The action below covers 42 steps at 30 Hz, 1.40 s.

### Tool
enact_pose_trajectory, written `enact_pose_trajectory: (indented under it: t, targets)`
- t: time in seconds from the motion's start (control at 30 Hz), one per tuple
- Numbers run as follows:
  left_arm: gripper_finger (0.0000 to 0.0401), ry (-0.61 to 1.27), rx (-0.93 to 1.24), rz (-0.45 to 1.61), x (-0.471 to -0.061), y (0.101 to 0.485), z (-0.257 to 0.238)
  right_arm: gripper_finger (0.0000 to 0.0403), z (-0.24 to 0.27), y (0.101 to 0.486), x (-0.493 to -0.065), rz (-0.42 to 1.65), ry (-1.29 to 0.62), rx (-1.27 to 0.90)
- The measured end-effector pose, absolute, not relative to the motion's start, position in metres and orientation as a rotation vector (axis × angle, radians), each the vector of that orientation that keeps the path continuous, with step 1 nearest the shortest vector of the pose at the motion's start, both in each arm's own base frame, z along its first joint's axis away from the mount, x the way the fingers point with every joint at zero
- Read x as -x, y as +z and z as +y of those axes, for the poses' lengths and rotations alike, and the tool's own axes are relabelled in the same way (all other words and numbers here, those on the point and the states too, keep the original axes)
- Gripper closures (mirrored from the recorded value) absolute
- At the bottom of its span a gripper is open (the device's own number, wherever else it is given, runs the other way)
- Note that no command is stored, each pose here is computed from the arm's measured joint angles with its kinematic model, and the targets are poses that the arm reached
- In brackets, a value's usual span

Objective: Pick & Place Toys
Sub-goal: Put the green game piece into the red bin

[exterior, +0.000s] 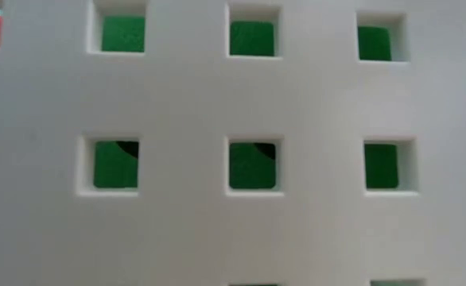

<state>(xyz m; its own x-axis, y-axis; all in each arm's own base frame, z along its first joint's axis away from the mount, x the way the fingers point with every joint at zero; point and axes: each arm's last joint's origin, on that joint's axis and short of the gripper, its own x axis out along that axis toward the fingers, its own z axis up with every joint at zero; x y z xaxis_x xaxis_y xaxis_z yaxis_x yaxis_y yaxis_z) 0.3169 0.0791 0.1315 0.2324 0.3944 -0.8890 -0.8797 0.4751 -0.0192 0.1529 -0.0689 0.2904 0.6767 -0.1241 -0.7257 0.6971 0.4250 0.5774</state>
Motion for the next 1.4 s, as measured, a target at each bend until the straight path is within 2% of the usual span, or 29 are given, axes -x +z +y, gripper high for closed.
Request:
enact_pose_trajectory:
  t: [0.33,0.67,1.0,1.4]
  targets:
    - [0.0071,0.880,0.598,1.006,-0.319,0.131,0.068,0.0066,-0.069,0.290,-0.153,0.660,-0.557,-1.012]
    - [0.0079,0.893,0.578,1.006,-0.319,0.130,0.069,0.0066,-0.069,0.291,-0.153,0.660,-0.556,-1.012]
    - [0.0156,0.900,0.574,0.975,-0.321,0.131,0.070,0.0066,-0.068,0.291,-0.153,0.663,-0.540,-1.019]
    - [0.0223,0.903,0.572,0.978,-0.321,0.129,0.070,0.0066,-0.068,0.291,-0.153,0.664,-0.538,-1.020]
